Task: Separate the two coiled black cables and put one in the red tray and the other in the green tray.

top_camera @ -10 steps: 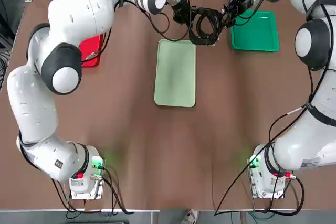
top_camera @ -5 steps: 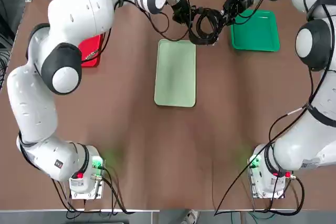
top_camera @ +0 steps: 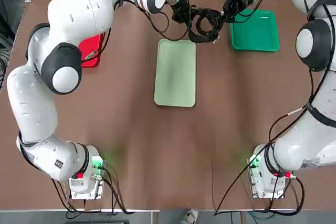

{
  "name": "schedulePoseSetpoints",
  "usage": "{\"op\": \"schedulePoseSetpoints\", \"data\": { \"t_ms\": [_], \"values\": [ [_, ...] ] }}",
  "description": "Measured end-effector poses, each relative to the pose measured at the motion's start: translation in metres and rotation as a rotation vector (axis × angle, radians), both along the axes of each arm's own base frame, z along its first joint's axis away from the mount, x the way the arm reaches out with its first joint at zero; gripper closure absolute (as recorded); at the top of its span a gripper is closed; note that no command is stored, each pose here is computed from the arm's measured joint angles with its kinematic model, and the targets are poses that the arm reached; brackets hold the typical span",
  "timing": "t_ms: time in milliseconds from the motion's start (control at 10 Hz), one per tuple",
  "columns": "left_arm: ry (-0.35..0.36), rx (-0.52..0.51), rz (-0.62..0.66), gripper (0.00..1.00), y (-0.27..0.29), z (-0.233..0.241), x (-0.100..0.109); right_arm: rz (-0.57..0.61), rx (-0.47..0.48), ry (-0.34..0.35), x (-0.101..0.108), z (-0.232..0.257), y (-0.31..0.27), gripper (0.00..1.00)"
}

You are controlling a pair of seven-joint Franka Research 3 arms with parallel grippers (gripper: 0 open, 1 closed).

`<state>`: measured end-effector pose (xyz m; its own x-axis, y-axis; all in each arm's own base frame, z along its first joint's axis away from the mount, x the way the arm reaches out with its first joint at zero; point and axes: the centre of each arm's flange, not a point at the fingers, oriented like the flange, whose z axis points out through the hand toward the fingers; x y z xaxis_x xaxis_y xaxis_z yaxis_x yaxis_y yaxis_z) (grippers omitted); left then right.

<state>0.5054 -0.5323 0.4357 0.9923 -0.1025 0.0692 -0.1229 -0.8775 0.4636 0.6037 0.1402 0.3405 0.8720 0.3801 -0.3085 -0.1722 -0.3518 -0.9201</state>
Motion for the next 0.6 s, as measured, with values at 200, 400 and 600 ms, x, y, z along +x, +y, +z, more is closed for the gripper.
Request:
{"op": "schedulePoseSetpoints", "data": {
  "t_ms": [200,400,600],
  "values": [
    [0.006,0.006,-0.003,0.89,0.000,0.001,0.000,0.014,-0.033,-0.010,0.003,0.005,-0.002,0.87],
    [0.032,0.036,-0.004,0.89,0.008,-0.003,0.004,0.016,-0.082,-0.024,0.007,0.008,-0.019,0.87],
    [0.034,0.085,0.003,0.89,0.026,-0.004,0.016,0.023,-0.145,-0.046,0.013,0.014,-0.046,0.87]
  ]
}}
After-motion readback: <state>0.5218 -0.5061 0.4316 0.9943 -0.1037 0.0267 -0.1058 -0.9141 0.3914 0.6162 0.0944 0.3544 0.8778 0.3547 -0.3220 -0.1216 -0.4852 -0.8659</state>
